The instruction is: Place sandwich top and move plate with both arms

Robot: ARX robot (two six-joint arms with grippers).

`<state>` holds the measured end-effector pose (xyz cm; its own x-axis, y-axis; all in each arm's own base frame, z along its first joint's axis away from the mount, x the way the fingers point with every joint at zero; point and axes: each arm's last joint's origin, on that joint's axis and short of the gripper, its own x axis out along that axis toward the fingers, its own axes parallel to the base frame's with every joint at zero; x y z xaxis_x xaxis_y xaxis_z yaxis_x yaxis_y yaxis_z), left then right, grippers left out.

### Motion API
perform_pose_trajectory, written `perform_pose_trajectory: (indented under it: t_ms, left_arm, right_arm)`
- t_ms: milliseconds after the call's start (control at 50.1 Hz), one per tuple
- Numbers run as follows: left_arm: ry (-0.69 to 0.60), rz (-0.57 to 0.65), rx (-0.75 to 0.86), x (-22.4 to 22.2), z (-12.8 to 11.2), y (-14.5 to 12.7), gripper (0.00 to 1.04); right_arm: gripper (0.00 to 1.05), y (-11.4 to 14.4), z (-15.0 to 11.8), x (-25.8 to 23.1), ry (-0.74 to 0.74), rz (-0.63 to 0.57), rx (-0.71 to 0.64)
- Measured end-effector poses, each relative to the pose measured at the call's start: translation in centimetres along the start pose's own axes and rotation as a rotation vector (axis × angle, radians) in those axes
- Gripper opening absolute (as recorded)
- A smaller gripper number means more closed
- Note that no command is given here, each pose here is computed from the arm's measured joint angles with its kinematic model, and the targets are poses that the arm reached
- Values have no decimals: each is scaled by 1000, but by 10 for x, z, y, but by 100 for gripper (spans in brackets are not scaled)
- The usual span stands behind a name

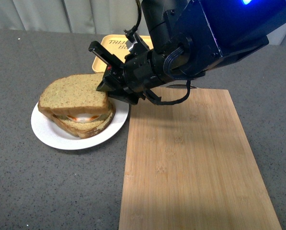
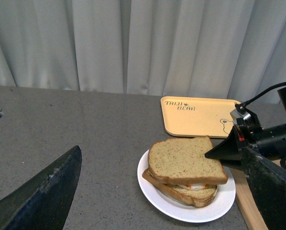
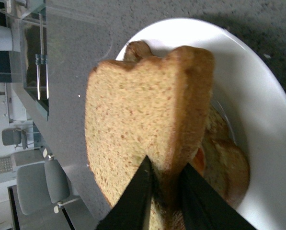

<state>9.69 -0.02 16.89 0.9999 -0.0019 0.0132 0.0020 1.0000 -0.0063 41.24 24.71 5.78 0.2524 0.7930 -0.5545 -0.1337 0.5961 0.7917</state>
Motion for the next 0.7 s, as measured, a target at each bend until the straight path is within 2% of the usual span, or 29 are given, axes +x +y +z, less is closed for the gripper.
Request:
perform_pose_trajectory:
  t_ms: [259, 359, 439, 479, 499, 519, 539, 579, 619, 698]
  left_arm:
    - [0, 0, 0, 0, 0, 0, 98]
    - [0, 0, 0, 0, 0, 0, 98]
    - [0, 0, 0, 0, 0, 0, 98]
    - [0, 0, 0, 0, 0, 0, 98]
    - [0, 0, 0, 0, 0, 0, 98]
    - [0, -3, 0, 0, 0, 0, 98]
    - [0, -2, 0, 0, 0, 0, 98]
    - [0, 3, 0, 0, 0, 0, 98]
    - [-1, 3, 0, 0, 0, 0, 98]
    - [-1, 3, 0, 0, 0, 0, 98]
  right_arm:
    - [58, -9, -16, -36, -44, -73, -46]
    - [76, -5, -15, -57, -96, -95, -103]
    - [95, -3, -10, -64, -125, -100, -133]
    - [90, -10, -14, -60, -346, -215, -294]
    - [85, -14, -18, -63, -523, -319, -400]
    - [81, -18, -23, -67, -614, -361, -446]
    - [76, -24, -32, -76, -756, -462, -514]
    - [67, -30, -45, -98, -926, -590, -584]
    - [60, -30, -53, -121, -1029, -647, -611]
    - [47, -23, -61, -159, -1148, -656, -652]
